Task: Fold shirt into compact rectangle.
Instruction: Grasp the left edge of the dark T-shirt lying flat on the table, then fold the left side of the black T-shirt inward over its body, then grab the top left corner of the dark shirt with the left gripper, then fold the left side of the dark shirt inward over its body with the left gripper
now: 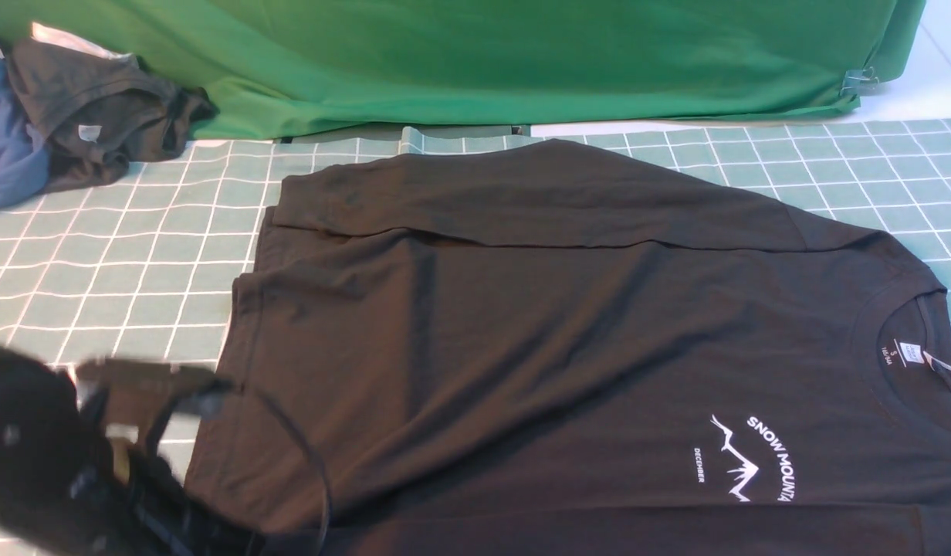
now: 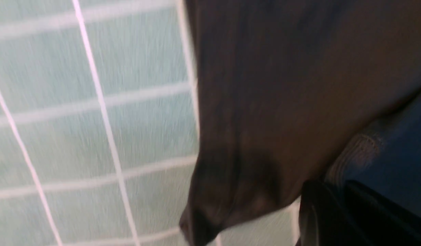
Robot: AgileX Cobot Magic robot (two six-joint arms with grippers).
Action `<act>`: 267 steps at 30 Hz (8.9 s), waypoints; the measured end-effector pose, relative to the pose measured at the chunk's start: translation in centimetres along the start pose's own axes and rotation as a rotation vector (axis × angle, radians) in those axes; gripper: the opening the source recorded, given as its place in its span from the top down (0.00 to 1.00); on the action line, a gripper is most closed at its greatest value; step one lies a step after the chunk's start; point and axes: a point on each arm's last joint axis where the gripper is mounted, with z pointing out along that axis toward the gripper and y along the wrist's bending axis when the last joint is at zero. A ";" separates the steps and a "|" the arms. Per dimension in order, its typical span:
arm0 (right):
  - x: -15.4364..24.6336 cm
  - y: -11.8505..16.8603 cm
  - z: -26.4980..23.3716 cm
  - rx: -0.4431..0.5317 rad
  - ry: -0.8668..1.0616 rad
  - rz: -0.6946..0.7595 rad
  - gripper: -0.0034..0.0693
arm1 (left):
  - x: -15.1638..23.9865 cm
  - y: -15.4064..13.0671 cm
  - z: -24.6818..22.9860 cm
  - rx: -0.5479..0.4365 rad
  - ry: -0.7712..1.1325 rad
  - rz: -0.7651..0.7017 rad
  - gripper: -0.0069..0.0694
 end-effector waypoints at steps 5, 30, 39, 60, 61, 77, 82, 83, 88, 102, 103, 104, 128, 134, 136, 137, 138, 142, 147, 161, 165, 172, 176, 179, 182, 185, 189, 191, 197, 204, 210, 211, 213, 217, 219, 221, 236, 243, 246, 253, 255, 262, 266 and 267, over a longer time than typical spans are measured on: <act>0.0 0.0 0.0 0.000 0.000 -0.002 0.89 | -3.6 -0.4 -4.1 -0.014 -0.173 0.039 0.89; 0.0 0.0 0.0 0.000 -0.003 -0.002 0.86 | -18.7 -0.2 -2.4 -0.235 -0.330 0.092 0.89; 0.1 0.0 0.0 0.000 0.013 -0.002 0.85 | -20.2 1.2 -1.0 -0.244 -0.289 0.055 0.89; 0.1 0.0 0.0 0.000 0.014 -0.002 0.83 | -22.3 1.4 -1.8 -0.231 -0.411 -0.061 0.25; 0.1 0.0 0.0 0.000 0.014 -0.002 0.83 | -23.0 1.5 -2.1 -0.209 -0.434 -0.090 0.25; 0.1 0.0 0.0 0.000 0.013 -0.002 0.82 | -31.1 6.5 6.4 -0.108 -0.326 -0.270 0.36; 0.1 0.0 0.0 0.000 0.013 -0.002 0.82 | -31.0 7.5 9.4 -0.104 -0.262 -0.299 0.36; 0.1 0.0 0.0 0.000 0.013 -0.002 0.82 | -31.0 7.6 9.7 -0.102 -0.260 -0.303 0.36; 0.1 0.0 0.0 0.000 0.013 -0.002 0.82 | -31.2 7.7 10.8 -0.089 -0.274 -0.308 0.36; 0.1 0.0 0.0 0.000 0.013 -0.002 0.82 | -31.5 7.5 11.2 -0.076 -0.283 -0.262 0.67; 0.1 0.0 0.0 0.000 0.013 -0.002 0.81 | -31.5 7.5 11.2 -0.081 -0.285 -0.255 0.73; 0.1 0.0 0.0 0.000 0.013 -0.002 0.82 | -31.5 7.6 11.1 -0.087 -0.288 -0.249 0.79; 0.4 0.0 0.0 0.001 0.039 -0.002 0.80 | -31.5 8.1 9.7 -0.165 -0.287 -0.168 0.38; 0.4 0.0 0.0 0.001 0.039 -0.002 0.79 | -31.7 8.0 9.7 -0.154 -0.306 -0.159 0.37; 0.4 0.0 0.0 0.001 0.039 -0.002 0.79 | -31.8 7.9 9.7 -0.141 -0.318 -0.151 0.39; 0.4 0.0 0.0 0.001 0.039 -0.002 0.79 | -31.9 7.8 9.7 -0.131 -0.325 -0.147 0.40; 0.4 0.0 0.0 0.001 0.039 -0.002 0.79 | -31.9 7.7 9.7 -0.121 -0.332 -0.146 0.42; 0.4 0.0 0.0 0.001 0.039 -0.002 0.79 | -32.0 7.6 9.7 -0.106 -0.336 -0.118 0.48; 0.5 0.0 0.0 0.001 0.051 -0.002 0.79 | -31.8 7.9 10.3 -0.140 -0.307 -0.110 0.50; 0.8 0.0 0.0 0.003 0.088 -0.003 0.78 | -31.7 7.7 11.4 -0.111 -0.288 -0.150 0.57; 0.8 0.0 0.0 0.003 0.088 -0.003 0.78 | -31.7 7.8 11.2 -0.120 -0.287 -0.139 0.74; 0.8 0.0 0.0 0.003 0.088 -0.003 0.78 | -31.8 7.8 9.1 -0.146 -0.316 -0.103 0.88; 0.8 0.0 0.0 0.003 0.088 -0.003 0.78 | -31.8 7.8 8.9 -0.149 -0.314 -0.098 0.86; 0.8 0.0 0.0 0.003 0.089 -0.003 0.77 | -31.7 7.9 9.0 -0.154 -0.305 -0.092 0.75; 0.8 0.0 0.0 0.003 0.093 -0.003 0.77 | -31.7 7.9 9.0 -0.157 -0.302 -0.087 0.63; 0.9 0.0 0.0 0.003 0.096 -0.003 0.77 | -31.6 7.8 9.0 -0.147 -0.296 -0.068 0.54; 0.9 0.0 0.0 0.003 0.099 -0.003 0.77 | -31.6 7.7 9.1 -0.139 -0.285 -0.048 0.48; 0.9 0.0 0.0 0.003 0.102 -0.003 0.77 | -31.5 7.7 9.3 -0.139 -0.278 -0.045 0.48; 1.1 0.0 -0.1 0.003 0.123 -0.003 0.77 | -31.4 7.7 10.4 -0.139 -0.255 -0.044 0.48; 1.2 0.0 -0.1 0.004 0.129 -0.003 0.77 | -31.4 7.8 10.6 -0.142 -0.252 -0.039 0.55; 1.2 0.0 -0.1 0.004 0.129 -0.003 0.77 | -31.4 7.8 10.9 -0.144 -0.240 -0.032 0.83; 1.2 0.0 -0.1 0.004 0.129 -0.003 0.77 | -31.3 7.8 11.0 -0.144 -0.237 -0.032 0.86; 1.2 0.0 -0.1 0.004 0.129 -0.003 0.77 | -31.3 7.8 11.0 -0.144 -0.237 -0.031 0.88; 1.2 0.0 -0.1 0.004 0.129 -0.003 0.77 | -31.3 7.8 10.6 -0.147 -0.237 -0.029 0.89; 1.2 0.0 -0.1 0.004 0.129 -0.003 0.76 | -31.3 7.8 10.0 -0.149 -0.242 -0.029 0.89; 1.2 0.0 -0.1 0.004 0.129 -0.003 0.76 | -31.3 7.7 9.3 -0.149 -0.251 -0.030 0.89; 0.5 -1.2 1.4 0.127 0.109 -0.004 0.76 | -29.0 5.4 1.0 -0.132 -0.181 -0.001 0.89; -0.6 -2.0 3.6 0.211 0.172 -0.082 0.76 | -25.9 2.1 -2.4 -0.111 -0.173 0.044 0.89; -1.4 -1.9 4.1 0.211 0.157 -0.096 0.76 | -23.5 0.8 -3.2 -0.100 -0.150 0.049 0.89; -2.2 -1.8 4.2 0.204 0.117 -0.112 0.75 | -15.6 -1.7 -4.1 -0.075 -0.101 0.054 0.89; -2.2 -1.8 4.2 0.204 0.117 -0.112 0.75 | -13.4 -1.9 -4.5 -0.069 -0.100 0.036 0.89; -2.2 -1.8 4.2 0.205 0.118 -0.114 0.75 | -8.1 -1.8 -3.2 -0.051 -0.071 0.014 0.89; -2.2 -1.8 4.2 0.206 0.120 -0.114 0.74 | -7.4 -2.0 -2.2 -0.016 -0.059 -0.008 0.89; -2.2 -1.8 4.2 0.205 0.120 -0.113 0.74 | -7.3 -2.1 -2.0 0.000 -0.052 -0.019 0.88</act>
